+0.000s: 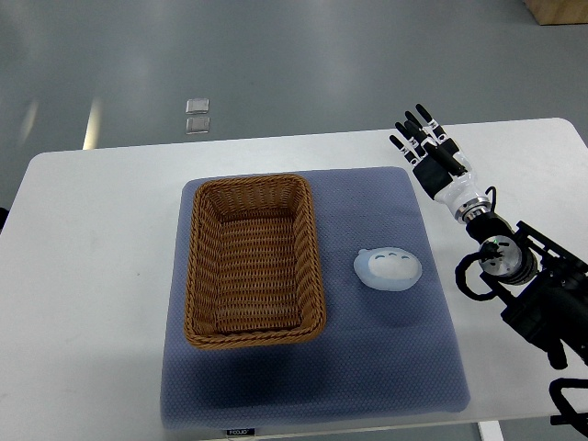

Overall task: Place blue toy in brown basket
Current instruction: 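Move the right hand down toward the pale blue toy beside the basket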

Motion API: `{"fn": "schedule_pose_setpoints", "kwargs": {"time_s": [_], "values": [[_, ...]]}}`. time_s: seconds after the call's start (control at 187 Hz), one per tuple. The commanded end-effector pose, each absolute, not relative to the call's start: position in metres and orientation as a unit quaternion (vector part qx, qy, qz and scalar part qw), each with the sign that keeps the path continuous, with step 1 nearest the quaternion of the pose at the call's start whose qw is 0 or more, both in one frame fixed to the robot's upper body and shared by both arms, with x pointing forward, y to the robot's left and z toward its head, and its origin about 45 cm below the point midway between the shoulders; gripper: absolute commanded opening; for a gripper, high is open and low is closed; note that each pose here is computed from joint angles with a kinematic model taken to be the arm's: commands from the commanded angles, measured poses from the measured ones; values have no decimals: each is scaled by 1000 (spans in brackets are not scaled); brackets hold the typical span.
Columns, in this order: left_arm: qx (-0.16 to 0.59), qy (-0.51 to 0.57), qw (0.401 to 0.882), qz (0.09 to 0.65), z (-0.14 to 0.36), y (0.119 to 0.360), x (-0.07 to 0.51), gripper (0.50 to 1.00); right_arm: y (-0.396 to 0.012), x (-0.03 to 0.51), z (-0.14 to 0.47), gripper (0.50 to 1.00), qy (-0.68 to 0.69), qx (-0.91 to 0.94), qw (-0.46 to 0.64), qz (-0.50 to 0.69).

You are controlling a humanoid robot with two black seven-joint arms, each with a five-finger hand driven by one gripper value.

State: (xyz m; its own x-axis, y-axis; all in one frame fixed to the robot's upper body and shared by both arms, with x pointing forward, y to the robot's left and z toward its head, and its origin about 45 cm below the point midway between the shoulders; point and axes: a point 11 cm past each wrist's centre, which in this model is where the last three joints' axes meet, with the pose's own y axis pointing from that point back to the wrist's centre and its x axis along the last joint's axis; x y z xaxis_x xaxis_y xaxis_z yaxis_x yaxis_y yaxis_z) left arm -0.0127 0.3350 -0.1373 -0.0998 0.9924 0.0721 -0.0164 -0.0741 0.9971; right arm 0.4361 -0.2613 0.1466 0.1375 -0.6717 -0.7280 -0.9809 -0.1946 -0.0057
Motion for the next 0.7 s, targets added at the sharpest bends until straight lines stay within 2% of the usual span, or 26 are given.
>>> {"fn": "schedule_pose_setpoints", "kwargs": {"time_s": [0.0, 0.294, 0.487, 0.695], "values": [[488, 500, 461, 547, -137, 335, -13, 1000, -261, 436, 147, 911, 579, -713, 254, 304], [487, 501, 462, 546, -137, 334, -13, 1000, -259, 437, 152, 911, 567, -733, 231, 298], [486, 502, 464, 544, -138, 332, -12, 1000, -267, 444, 190, 911, 524, -813, 138, 213], [482, 506, 470, 539, -138, 329, -12, 1000, -276, 440, 234, 911, 452, -889, -20, 70]]}}
